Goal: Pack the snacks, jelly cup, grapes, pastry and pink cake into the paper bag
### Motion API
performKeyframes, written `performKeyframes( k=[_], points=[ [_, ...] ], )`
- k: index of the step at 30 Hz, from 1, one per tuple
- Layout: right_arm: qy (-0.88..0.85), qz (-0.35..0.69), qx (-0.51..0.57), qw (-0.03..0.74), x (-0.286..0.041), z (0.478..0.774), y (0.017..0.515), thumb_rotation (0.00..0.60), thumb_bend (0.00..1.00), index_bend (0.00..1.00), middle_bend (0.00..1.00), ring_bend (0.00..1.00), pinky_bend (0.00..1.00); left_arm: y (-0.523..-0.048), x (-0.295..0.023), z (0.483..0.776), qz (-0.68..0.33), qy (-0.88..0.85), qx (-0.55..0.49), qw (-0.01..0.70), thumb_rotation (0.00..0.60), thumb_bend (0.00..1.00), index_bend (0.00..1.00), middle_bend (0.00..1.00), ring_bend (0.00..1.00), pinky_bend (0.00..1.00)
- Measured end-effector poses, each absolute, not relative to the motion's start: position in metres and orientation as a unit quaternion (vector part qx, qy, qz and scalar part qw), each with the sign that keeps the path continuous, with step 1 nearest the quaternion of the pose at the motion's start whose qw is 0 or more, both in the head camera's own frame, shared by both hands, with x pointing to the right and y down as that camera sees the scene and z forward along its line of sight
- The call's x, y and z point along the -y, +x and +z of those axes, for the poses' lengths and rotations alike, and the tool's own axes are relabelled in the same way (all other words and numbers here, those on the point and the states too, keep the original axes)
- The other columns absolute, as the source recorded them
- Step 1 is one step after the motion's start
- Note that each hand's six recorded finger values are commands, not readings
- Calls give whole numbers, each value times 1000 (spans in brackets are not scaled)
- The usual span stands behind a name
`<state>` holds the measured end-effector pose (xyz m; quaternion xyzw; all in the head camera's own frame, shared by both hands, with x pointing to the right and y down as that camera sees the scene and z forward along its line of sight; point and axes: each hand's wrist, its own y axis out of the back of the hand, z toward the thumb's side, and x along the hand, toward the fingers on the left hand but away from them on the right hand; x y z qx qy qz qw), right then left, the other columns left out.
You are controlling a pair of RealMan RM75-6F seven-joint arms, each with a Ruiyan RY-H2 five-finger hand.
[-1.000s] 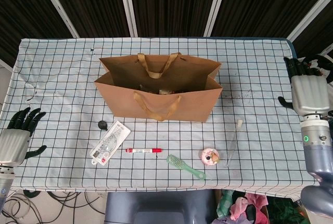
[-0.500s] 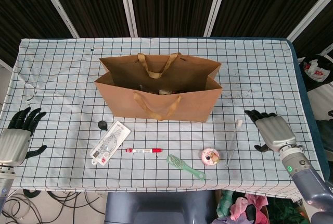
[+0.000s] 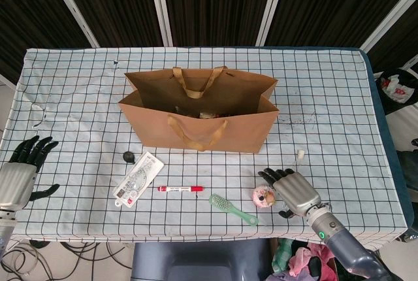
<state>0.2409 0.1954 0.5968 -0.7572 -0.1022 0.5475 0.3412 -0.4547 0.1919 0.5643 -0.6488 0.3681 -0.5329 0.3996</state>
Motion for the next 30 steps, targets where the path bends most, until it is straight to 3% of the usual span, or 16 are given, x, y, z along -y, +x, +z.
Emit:
performKeyframes(
  k=[13,23,30],
  points=[
    [-735,549,123,380,-202,627,229,600,113,73,66,158,213,-460,-194,552,-526,-643,-387,400,600,93,121,83,7,91],
    [-736,558,124,362,-211,642,235,600,113,75,97,166,214,-458,-194,555,-529,-641,-383,402,600,93,121,83,7,92],
    [-740,554,131,357,-214,648,234,600,113,162,189,263,215,-458,-194,557,-533,-639,-380,404,600,93,121,83,7,91]
  ],
)
